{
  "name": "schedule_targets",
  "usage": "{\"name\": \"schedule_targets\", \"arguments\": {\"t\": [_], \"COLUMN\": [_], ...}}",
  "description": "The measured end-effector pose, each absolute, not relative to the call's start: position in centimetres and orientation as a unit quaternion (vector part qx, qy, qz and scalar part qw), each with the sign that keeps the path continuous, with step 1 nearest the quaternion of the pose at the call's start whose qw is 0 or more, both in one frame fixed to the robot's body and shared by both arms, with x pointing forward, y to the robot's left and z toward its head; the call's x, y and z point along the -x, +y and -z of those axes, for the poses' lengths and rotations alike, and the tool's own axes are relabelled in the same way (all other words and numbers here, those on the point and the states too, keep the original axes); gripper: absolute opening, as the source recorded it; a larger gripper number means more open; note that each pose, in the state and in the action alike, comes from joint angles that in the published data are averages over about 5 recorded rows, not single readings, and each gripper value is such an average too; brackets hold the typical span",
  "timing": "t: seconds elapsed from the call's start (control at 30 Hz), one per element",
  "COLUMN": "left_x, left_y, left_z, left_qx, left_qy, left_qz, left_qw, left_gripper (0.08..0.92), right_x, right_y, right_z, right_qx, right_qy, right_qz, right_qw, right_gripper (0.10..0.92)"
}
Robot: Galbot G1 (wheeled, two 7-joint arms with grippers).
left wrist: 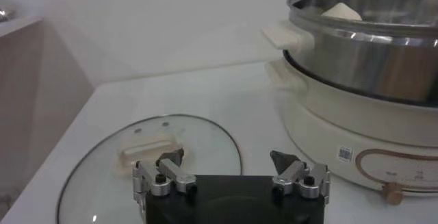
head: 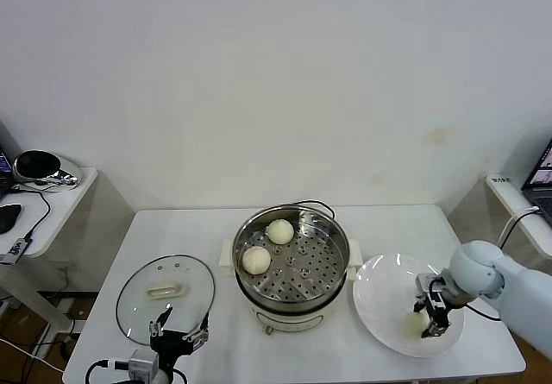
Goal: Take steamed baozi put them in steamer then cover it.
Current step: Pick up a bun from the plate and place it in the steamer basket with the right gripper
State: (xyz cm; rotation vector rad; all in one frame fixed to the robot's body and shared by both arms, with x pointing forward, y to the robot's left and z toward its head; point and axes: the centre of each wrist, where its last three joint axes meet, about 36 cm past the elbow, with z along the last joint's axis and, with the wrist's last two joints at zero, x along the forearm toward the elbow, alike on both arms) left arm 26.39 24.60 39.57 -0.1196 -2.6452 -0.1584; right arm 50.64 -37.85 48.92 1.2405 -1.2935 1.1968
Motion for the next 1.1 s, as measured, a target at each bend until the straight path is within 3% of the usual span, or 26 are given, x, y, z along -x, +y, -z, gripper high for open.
{"name": "schedule_targets", "arguments": {"t": [0.4, 0.77, 1.1], "left_x": [-27.0, -27.1, -27.0], "left_y": [24.8, 25.0, 25.0], "left_z": [-39.5, -40.1, -40.6], "left_qx": [0.033, 0.02, 0.009], "left_qy": [-0.97, -0.974, -0.976], "left_qz": [0.06, 0.066, 0.065], "left_qw": [0.234, 0.217, 0.205], "left_gripper": [0.823, 0.823, 0.823], "right_x": [-55.7, -62.3, -64.5], "right_y": [-36.8, -30.0, -20.1], "right_z": [-59.2, -71.7, -73.4], "right_qx": [-0.507, -0.577, -0.679], "right_qy": [-0.564, -0.546, -0.384], "right_qz": [-0.501, -0.536, -0.611], "right_qw": [0.417, 0.287, 0.137], "right_gripper": [0.552, 0.552, 0.551]}}
